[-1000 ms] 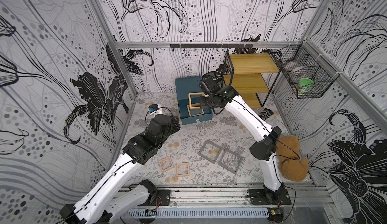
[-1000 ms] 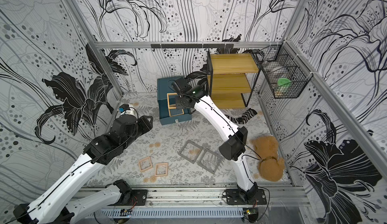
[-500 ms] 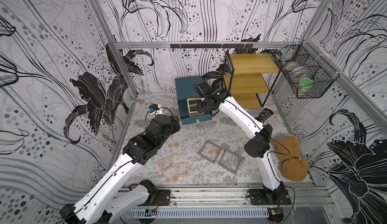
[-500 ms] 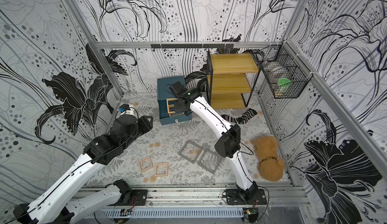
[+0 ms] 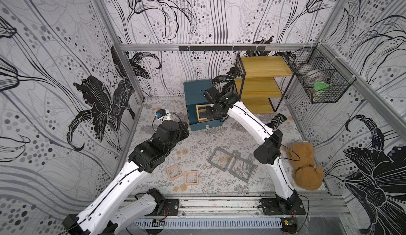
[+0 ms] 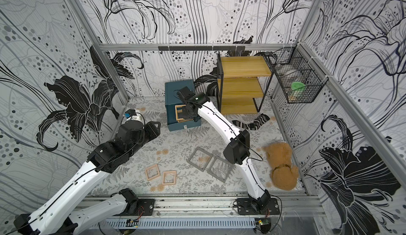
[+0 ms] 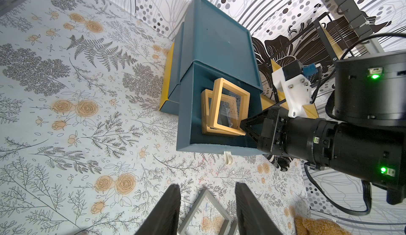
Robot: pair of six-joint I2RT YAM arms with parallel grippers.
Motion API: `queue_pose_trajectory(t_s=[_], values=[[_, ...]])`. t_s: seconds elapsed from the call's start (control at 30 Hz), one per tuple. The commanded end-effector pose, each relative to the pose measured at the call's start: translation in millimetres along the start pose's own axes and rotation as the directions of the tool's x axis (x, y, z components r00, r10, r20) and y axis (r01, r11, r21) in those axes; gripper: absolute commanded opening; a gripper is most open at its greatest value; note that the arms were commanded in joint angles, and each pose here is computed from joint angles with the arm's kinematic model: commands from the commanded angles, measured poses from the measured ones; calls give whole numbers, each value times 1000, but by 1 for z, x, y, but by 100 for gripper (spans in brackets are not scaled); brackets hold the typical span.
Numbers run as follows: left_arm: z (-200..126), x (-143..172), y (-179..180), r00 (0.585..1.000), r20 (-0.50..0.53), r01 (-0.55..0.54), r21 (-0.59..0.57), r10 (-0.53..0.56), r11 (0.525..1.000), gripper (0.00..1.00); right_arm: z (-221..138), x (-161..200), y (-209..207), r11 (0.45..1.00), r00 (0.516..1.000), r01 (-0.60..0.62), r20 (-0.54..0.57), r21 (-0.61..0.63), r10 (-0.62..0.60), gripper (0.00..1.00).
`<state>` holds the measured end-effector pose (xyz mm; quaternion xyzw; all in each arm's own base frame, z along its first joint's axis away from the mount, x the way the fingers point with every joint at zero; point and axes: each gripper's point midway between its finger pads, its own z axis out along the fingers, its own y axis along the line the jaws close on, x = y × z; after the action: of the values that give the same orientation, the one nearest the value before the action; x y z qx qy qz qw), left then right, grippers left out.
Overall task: Place the brooch boxes into the drawer by color
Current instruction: Place the brooch box in the drawer.
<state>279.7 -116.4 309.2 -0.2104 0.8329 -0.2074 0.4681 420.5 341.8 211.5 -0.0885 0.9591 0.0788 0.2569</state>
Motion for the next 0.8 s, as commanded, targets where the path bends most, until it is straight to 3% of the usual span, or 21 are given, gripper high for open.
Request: queue_pose_trajectory(t_s=[0.0,0.27,0.5,0.77], values=[[-7,-9,-4,1000,24,5,18,-6,1000,46,0,3,0,1000,1000,-11,-14,4,11,1],[-8,-9,-4,1000,25,6,21,-6,1000,46,0,2,1,1000,1000,-19,-14,0,19,12],[-9,-9,-4,1000,24,7,26,-7,1000,46,-7,-2,3,999,1000,-31,1,-17,31,29],[-2,-8,-17,1000,-10,-10,55,11,998,49,-36,-18,11,995,996,-57,65,-82,62,32]])
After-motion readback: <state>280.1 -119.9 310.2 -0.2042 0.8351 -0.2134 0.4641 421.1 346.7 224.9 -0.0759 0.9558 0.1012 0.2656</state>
